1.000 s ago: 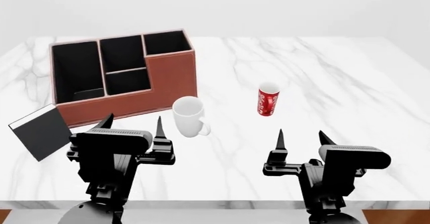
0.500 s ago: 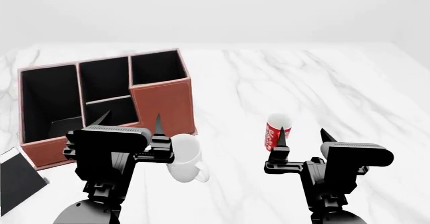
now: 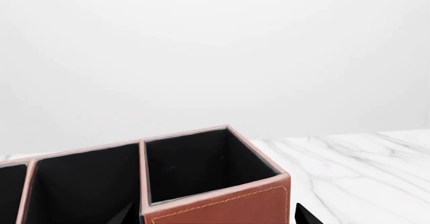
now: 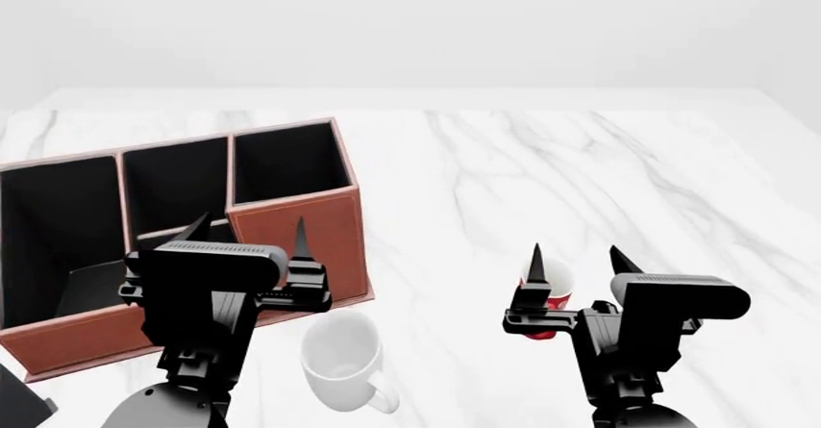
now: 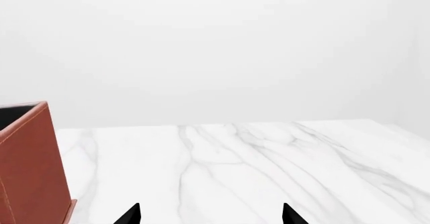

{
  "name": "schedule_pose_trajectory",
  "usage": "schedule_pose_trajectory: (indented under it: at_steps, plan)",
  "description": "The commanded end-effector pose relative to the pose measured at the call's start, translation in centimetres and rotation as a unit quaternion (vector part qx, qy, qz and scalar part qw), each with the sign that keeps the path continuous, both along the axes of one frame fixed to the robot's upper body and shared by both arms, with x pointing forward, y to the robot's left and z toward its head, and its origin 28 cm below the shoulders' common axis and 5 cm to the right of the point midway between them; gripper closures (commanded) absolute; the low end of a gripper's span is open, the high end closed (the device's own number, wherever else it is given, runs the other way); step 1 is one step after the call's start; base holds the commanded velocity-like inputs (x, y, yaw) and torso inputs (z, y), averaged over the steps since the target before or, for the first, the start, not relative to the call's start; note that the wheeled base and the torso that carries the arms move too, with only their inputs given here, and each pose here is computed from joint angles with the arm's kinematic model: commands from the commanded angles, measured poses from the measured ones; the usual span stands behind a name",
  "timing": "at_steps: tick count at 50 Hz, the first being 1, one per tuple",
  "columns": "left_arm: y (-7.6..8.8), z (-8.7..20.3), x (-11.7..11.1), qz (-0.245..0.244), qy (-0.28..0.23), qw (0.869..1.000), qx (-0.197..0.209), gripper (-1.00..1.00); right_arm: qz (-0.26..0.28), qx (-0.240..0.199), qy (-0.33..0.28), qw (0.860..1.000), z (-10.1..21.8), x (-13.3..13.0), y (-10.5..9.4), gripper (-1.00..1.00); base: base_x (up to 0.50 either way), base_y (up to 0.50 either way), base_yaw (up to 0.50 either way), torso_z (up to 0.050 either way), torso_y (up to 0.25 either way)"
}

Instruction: Pick up the red mug and place it to the right of the caddy.

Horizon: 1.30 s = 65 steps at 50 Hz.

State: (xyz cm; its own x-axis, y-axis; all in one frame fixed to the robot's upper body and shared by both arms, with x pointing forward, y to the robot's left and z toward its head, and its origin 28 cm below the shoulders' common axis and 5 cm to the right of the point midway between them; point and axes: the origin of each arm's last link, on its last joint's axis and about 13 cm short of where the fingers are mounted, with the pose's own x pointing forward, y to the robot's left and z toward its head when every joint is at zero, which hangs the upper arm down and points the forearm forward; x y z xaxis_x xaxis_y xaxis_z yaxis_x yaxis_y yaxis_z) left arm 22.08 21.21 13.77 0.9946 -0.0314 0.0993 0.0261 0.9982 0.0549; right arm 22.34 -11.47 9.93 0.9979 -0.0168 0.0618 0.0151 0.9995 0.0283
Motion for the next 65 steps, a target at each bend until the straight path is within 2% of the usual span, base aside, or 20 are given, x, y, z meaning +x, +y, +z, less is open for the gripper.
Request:
schedule_pose_trajectory:
  at_steps: [1,8,12,17,19,21,22,42,51,65]
  plan:
    - [0.0,-0.1,0.0,0.000,0.001,1.000,-0.001,-1.00,0.003,0.001,0.001,1.000,-0.1,-0.1,0.0,-1.00,0.00,0.00,0.00,0.000,0.000]
    - [0.0,-0.1,-0.1,0.000,0.000,1.000,0.001,-1.00,-0.003,0.007,0.006,1.000,-0.4,-0.4,-0.3,-1.00,0.00,0.00,0.00,0.000,0.000]
    - [0.0,-0.1,-0.1,0.000,0.000,1.000,0.002,-1.00,-0.001,-0.020,0.012,1.000,-1.1,-1.4,-0.2,-1.00,0.00,0.00,0.00,0.000,0.000]
    - [0.0,-0.1,-0.1,0.000,0.001,1.000,0.002,-1.00,0.009,-0.012,0.022,1.000,-1.5,-2.5,-0.4,-1.00,0.00,0.00,0.00,0.000,0.000]
    - [0.0,-0.1,-0.1,0.002,0.000,1.000,0.001,-1.00,0.014,-0.011,0.043,0.999,-2.9,-3.7,-0.6,-1.00,0.00,0.00,0.00,0.000,0.000]
    - [0.0,-0.1,-0.1,0.002,0.001,1.000,0.000,-1.00,0.013,-0.006,0.055,0.998,-3.3,-3.6,-0.7,-1.00,0.00,0.00,0.00,0.000,0.000]
    - [0.0,-0.1,0.1,0.002,0.000,1.000,0.003,-1.00,-0.007,-0.015,0.077,0.997,-4.0,-2.9,-0.9,-1.00,0.00,0.00,0.00,0.000,0.000]
    - [0.1,-0.3,0.1,0.004,0.002,1.000,0.002,-1.00,-0.007,-0.017,0.084,0.996,-4.5,-2.7,-0.9,-1.00,0.00,0.00,0.00,0.000,0.000]
    - [0.1,-0.4,0.1,0.004,0.003,1.000,0.003,-1.00,0.004,-0.030,0.124,0.992,-5.3,-2.6,-0.7,-1.00,0.00,0.00,0.00,0.000,0.000]
    - [0.1,-0.5,0.1,0.004,0.004,1.000,0.003,-1.00,-0.002,-0.035,0.139,0.990,-5.7,-2.1,-0.8,-1.00,0.00,0.00,0.00,0.000,0.000]
